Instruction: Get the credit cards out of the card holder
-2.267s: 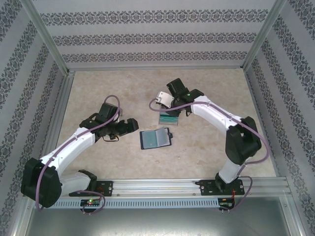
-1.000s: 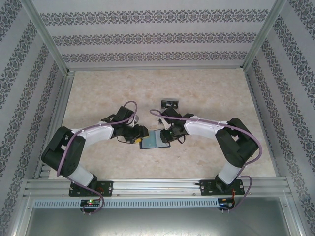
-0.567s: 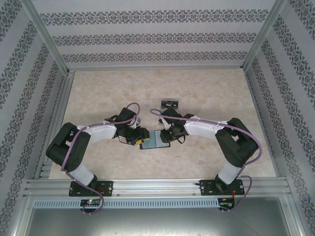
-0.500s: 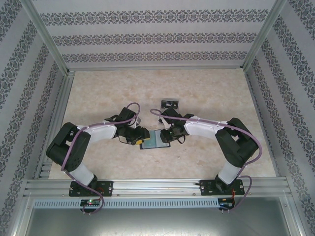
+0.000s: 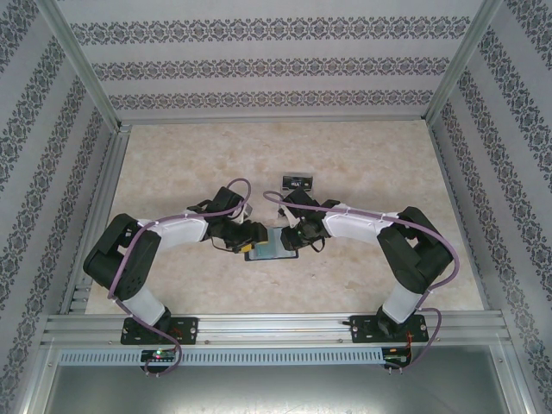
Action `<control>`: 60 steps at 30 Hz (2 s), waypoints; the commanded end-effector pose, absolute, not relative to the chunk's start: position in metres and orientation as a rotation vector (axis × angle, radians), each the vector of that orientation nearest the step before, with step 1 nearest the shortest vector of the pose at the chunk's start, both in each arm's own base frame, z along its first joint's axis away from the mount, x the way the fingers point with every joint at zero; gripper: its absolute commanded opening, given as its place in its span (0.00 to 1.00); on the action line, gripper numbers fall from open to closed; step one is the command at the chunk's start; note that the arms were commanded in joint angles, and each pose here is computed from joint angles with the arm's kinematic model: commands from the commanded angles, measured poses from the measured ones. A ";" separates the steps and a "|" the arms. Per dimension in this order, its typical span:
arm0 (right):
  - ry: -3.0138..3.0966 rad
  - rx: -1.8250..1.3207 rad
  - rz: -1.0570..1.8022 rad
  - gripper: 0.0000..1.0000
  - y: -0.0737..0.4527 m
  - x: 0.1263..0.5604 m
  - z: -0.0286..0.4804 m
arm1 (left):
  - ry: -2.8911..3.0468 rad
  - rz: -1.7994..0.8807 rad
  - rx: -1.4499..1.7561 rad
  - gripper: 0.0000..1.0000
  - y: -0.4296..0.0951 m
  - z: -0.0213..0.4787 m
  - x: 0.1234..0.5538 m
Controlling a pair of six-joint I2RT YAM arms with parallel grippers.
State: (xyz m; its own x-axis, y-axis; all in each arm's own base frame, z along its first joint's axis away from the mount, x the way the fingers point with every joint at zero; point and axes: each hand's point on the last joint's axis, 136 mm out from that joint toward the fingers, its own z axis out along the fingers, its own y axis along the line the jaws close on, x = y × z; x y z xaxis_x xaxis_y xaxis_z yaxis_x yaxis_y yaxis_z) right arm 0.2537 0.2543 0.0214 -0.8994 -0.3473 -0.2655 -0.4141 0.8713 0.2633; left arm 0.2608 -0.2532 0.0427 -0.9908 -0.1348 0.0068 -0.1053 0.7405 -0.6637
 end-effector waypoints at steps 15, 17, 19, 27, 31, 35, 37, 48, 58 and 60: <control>2.906 -0.556 0.475 0.28 0.252 0.241 0.004 | 2.827 -1.232 -0.052 0.95 -0.280 0.055 0.267; 2.907 -0.533 0.481 0.29 0.251 0.243 0.005 | 2.822 -1.245 -0.046 0.99 -0.281 0.056 0.267; 2.903 -0.509 0.494 0.29 0.249 0.245 0.006 | 2.828 -1.244 -0.050 1.00 -0.281 0.055 0.266; 2.832 -0.276 0.510 0.32 0.224 0.265 0.034 | 2.816 -1.175 -0.038 0.99 -0.274 0.063 0.269; 2.746 -0.218 0.510 0.32 0.216 0.275 0.061 | 2.802 -1.155 -0.051 0.99 -0.269 0.068 0.273; 2.681 -0.182 0.552 0.32 0.219 0.280 0.085 | 2.783 -1.154 -0.048 0.99 -0.267 0.076 0.276; 2.666 -0.175 0.584 0.32 0.223 0.282 0.093 | 2.776 -1.146 -0.062 1.00 -0.264 0.079 0.279; 2.732 -0.155 0.881 0.23 0.277 0.278 0.079 | 2.817 -1.090 -0.113 0.32 -0.255 0.061 0.279; 2.806 -0.109 0.990 0.19 0.290 0.272 0.051 | 2.895 -1.054 -0.139 0.12 -0.254 0.038 0.274; 2.816 -0.089 0.998 0.19 0.289 0.273 0.047 | 2.914 -1.039 -0.142 0.12 -0.252 0.035 0.272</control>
